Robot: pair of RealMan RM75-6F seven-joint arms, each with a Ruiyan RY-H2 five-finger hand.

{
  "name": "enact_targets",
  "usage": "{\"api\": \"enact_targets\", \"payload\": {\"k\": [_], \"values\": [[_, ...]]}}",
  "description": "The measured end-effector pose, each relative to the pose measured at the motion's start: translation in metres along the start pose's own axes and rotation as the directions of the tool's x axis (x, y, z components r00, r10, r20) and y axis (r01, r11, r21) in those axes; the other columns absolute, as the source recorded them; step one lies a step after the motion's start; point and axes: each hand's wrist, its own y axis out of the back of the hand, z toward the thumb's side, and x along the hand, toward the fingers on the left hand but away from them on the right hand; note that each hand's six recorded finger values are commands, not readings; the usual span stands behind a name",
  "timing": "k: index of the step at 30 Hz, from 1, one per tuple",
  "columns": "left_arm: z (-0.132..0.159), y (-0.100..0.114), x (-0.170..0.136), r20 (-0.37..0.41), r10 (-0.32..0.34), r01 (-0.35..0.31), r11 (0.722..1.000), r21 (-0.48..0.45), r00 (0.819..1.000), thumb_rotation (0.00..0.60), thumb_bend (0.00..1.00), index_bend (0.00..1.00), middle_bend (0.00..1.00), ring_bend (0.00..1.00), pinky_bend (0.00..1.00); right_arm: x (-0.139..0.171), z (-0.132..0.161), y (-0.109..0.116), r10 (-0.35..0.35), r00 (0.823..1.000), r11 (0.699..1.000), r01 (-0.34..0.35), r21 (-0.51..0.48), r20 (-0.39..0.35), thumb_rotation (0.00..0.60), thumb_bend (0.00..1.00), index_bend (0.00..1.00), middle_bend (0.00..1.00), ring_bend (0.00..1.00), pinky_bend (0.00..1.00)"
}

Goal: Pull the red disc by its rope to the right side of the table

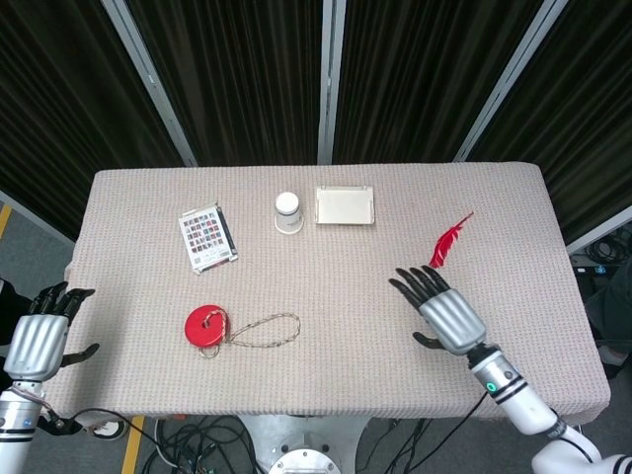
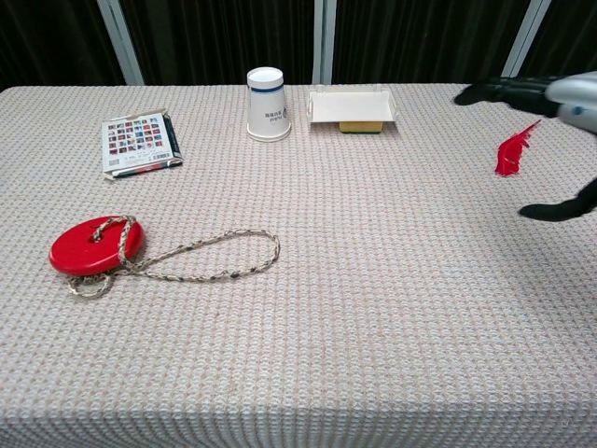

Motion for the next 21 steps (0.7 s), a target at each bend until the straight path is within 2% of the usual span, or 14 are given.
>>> {"api": "enact_targets", "payload": {"k": [4, 11, 21], "values": [[-0.003, -0.002, -0.001, -0.003, -0.005, 0.005, 1.0, -0.001, 1.0, 0.6, 0.0, 0.2, 0.22, 0.1, 0.15, -0.028, 0.039, -0.005, 0.05, 0.993, 0.999, -0.05, 0.003, -0.11, 0.6, 0.12, 0.0, 0.0, 0.0, 0.0], [-0.007, -0.001, -0.001, -0.011, -0.003, 0.003, 1.0, -0.005, 1.0, 0.6, 0.0, 0.2, 0.22, 0.1, 0.15, -0.069, 0.097, -0.021, 0.142, 0.959, 0.99, -0.143, 0.015, -0.246, 0.6, 0.14, 0.0, 0.05, 0.0, 0.0], [-0.013, -0.001, -0.003, -0.024, -0.003, 0.003, 1.0, -0.007, 1.0, 0.6, 0.0, 0.2, 0.22, 0.1, 0.14, -0.1, 0.135, -0.044, 0.22, 0.93, 0.975, -0.212, 0.06, -0.295, 0.6, 0.16, 0.0, 0.14, 0.0, 0.0]]}}
